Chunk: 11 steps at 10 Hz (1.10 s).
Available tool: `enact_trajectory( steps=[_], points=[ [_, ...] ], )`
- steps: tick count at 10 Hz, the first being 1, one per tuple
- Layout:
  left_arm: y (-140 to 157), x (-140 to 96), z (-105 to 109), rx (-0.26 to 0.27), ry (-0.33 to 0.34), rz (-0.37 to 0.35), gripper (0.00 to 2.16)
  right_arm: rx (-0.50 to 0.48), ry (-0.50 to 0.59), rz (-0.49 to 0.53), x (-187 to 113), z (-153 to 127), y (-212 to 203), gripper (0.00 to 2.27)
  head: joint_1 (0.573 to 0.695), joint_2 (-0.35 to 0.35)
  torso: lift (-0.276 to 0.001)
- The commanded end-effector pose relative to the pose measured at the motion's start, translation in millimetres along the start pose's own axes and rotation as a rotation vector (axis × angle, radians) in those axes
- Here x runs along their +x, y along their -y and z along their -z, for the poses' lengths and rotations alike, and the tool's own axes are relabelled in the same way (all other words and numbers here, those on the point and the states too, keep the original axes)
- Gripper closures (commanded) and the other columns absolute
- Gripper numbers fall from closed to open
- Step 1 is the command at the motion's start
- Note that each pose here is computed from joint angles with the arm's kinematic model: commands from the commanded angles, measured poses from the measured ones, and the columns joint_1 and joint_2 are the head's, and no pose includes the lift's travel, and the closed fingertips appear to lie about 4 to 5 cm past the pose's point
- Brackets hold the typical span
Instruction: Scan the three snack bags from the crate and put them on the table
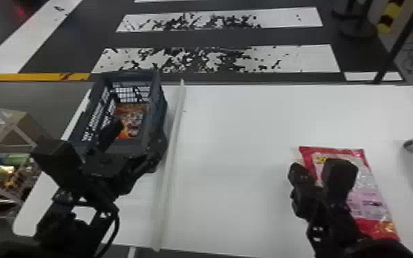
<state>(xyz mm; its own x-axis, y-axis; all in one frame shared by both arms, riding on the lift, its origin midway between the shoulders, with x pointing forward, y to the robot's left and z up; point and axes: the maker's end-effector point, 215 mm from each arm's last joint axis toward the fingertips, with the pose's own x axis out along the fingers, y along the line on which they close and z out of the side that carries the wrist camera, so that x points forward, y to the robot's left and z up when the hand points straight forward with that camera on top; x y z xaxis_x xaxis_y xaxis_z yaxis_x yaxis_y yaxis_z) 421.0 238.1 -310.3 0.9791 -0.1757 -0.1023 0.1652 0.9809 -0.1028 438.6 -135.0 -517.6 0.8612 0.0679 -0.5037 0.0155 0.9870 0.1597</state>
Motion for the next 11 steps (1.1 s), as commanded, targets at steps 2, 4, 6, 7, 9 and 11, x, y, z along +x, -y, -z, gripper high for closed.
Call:
enact_trajectory(
  steps=[2,4,6,7,9,11],
  points=[
    [2.2,-0.9,-1.8,-0.004,0.004,0.002,0.03,0.007,0.101,-0.057,-57.4,-47.1,-16.3,2.22,0.695,0.139,-0.094],
    [2.6,-0.9,-3.4,-0.006,0.010,0.001,0.03,-0.049,0.156,0.018,-65.6,-66.9,16.2,2.22,0.695,0.138,-0.094],
    [0.3,0.9,-10.4,-0.015,0.032,-0.015,0.03,-0.053,0.161,0.077,-60.2,-58.5,49.4,2.22,0.695,0.103,-0.094],
    [1.1,2.9,-14.5,-0.018,0.042,-0.015,0.03,-0.057,0.158,0.102,-57.9,-51.5,64.1,2.22,0.695,0.076,-0.094],
    [5.9,8.4,-18.3,-0.022,0.050,-0.008,0.03,-0.062,0.157,0.137,-55.1,-37.9,85.1,2.22,0.695,0.035,-0.094],
    [7.1,12.8,-21.2,-0.023,0.055,-0.005,0.03,-0.067,0.139,0.154,-52.8,-19.7,96.2,2.22,0.695,0.004,-0.094]
  ],
)
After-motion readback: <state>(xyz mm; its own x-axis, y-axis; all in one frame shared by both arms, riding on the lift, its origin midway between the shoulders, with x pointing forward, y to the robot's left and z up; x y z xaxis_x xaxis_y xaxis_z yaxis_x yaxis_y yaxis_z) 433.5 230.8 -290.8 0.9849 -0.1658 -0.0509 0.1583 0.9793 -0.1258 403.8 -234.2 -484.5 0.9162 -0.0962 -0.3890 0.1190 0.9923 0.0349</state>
